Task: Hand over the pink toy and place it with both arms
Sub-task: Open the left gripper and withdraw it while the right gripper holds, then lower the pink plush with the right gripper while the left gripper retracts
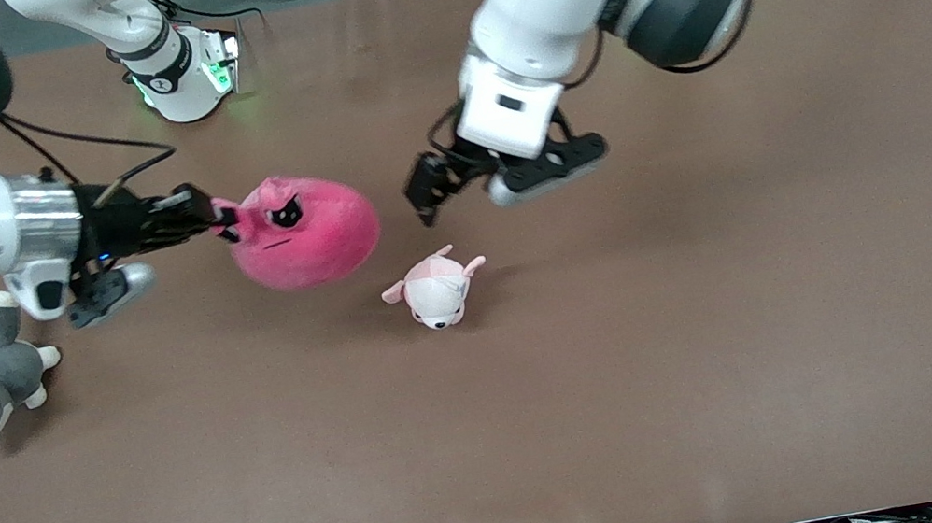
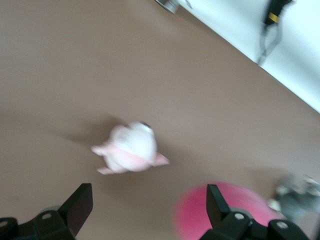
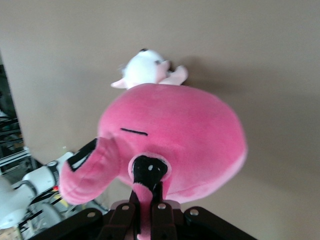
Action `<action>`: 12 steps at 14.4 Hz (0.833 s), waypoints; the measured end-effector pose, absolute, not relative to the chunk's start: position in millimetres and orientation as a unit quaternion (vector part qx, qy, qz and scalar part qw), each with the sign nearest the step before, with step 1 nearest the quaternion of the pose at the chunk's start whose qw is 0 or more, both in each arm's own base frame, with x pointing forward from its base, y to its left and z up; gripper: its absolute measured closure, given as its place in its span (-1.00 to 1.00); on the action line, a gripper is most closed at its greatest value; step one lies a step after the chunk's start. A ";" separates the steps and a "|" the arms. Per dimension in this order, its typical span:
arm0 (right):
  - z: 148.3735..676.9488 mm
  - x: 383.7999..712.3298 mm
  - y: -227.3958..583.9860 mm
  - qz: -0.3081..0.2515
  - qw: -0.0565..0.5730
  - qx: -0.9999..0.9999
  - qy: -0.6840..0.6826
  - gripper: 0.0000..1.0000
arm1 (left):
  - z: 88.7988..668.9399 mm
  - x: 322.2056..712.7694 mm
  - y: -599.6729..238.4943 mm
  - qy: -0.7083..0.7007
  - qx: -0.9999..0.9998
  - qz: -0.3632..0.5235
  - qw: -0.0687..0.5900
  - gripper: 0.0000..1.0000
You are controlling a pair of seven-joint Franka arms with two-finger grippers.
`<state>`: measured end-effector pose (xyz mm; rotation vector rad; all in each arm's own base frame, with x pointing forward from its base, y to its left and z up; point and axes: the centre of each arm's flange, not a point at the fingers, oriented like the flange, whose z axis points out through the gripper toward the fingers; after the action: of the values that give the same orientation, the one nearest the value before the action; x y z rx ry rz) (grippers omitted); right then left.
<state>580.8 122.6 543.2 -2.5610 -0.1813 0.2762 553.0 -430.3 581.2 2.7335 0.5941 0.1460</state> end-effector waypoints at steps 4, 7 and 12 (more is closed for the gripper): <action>530.4 592.5 50.3 0.088 0.229 -0.968 -0.055 0.80 | 577.6 600.6 -324.7 0.163 0.980 0.039 0.104 -1.00; 491.4 607.2 7.0 0.097 0.235 -0.965 -0.060 0.80 | 577.3 631.6 -236.0 0.127 0.988 0.033 0.078 -1.00; 417.8 632.6 -41.5 0.122 0.246 -0.961 -0.027 0.80 | 584.3 639.4 -149.5 0.083 0.995 0.008 0.051 -1.00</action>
<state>632.6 -41.5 417.8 -2.6226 -0.0733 0.3319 639.4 -149.5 584.3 3.0295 0.2523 0.0257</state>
